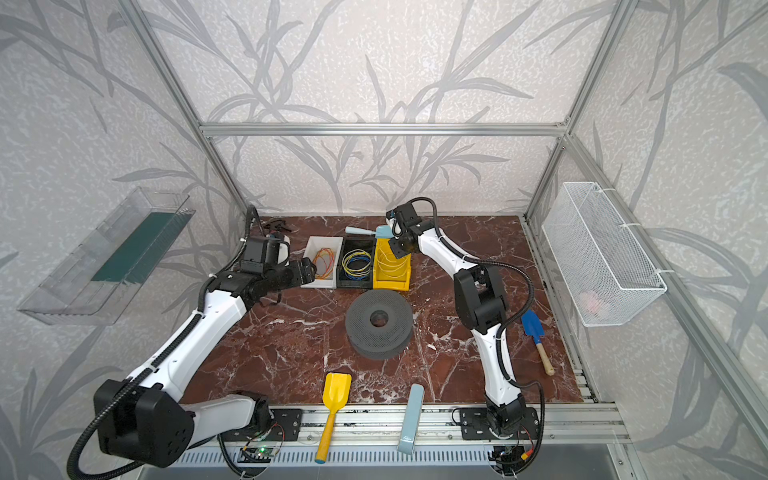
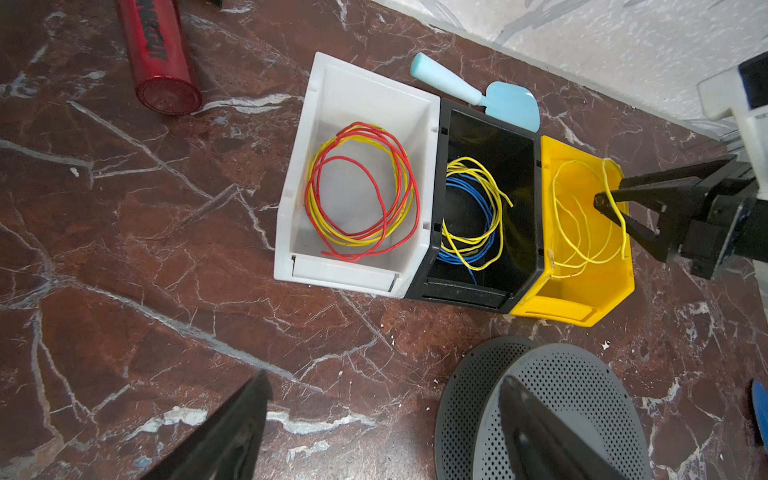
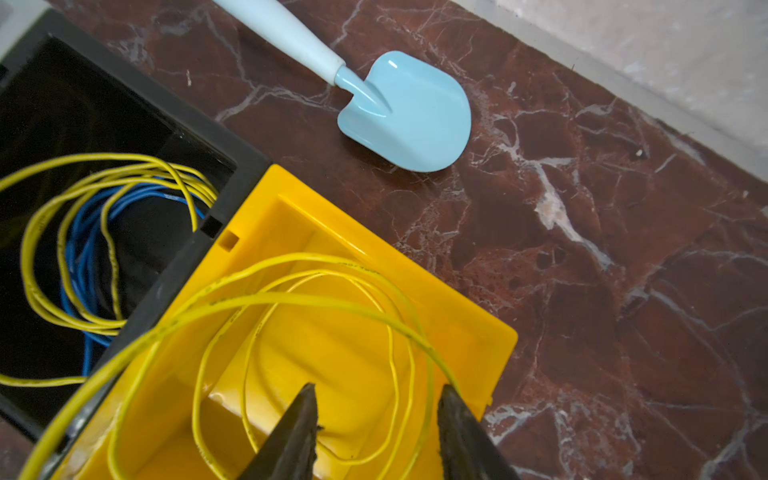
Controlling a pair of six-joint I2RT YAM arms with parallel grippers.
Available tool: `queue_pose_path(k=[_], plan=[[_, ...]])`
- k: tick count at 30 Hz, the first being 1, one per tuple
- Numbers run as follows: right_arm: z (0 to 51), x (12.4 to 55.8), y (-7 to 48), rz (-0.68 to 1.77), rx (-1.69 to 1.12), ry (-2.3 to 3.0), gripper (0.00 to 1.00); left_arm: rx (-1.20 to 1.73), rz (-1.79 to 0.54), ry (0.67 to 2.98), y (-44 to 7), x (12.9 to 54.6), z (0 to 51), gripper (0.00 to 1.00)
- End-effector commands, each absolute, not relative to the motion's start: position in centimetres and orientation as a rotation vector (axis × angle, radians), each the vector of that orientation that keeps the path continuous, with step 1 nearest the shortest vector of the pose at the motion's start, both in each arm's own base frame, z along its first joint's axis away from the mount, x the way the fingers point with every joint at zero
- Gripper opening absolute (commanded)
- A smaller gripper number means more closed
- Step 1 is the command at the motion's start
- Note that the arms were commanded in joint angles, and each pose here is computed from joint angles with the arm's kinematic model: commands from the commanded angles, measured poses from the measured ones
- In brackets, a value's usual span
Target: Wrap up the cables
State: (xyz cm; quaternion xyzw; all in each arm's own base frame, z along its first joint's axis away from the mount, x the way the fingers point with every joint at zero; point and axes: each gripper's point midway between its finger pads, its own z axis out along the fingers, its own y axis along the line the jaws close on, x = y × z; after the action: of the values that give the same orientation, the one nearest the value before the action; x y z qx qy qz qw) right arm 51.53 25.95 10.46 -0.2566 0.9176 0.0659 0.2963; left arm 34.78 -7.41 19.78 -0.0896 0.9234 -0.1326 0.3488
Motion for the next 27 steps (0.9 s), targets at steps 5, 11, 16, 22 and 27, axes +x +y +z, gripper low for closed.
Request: queue_pose_path(k=[5, 11, 16, 22, 27], plan=[[10.9, 52.6, 26.1, 0.115, -0.693, 2.391, 0.21, -0.222, -0.331, 2.378, -7.4, 35.2, 21.0, 0.87], [12.1, 52.3, 26.0, 0.114, -0.682, 2.364, 0.0, -0.22, -0.333, 2.382, -7.4, 34.9, 21.5, 0.87], [13.4, 51.8, 26.0, 0.134, -0.674, 2.353, 0.0, -0.139, -0.6, 2.388, -11.2, 35.5, 22.3, 0.84], [17.4, 50.6, 26.2, 0.212, -0.64, 2.3, 0.3, -0.085, -0.98, 2.381, -18.5, 37.5, 22.3, 0.83], [21.4, 48.7, 25.6, 0.258, -0.597, 2.246, 0.36, -0.043, -1.053, 2.392, -23.9, 40.0, 21.4, 0.82]])
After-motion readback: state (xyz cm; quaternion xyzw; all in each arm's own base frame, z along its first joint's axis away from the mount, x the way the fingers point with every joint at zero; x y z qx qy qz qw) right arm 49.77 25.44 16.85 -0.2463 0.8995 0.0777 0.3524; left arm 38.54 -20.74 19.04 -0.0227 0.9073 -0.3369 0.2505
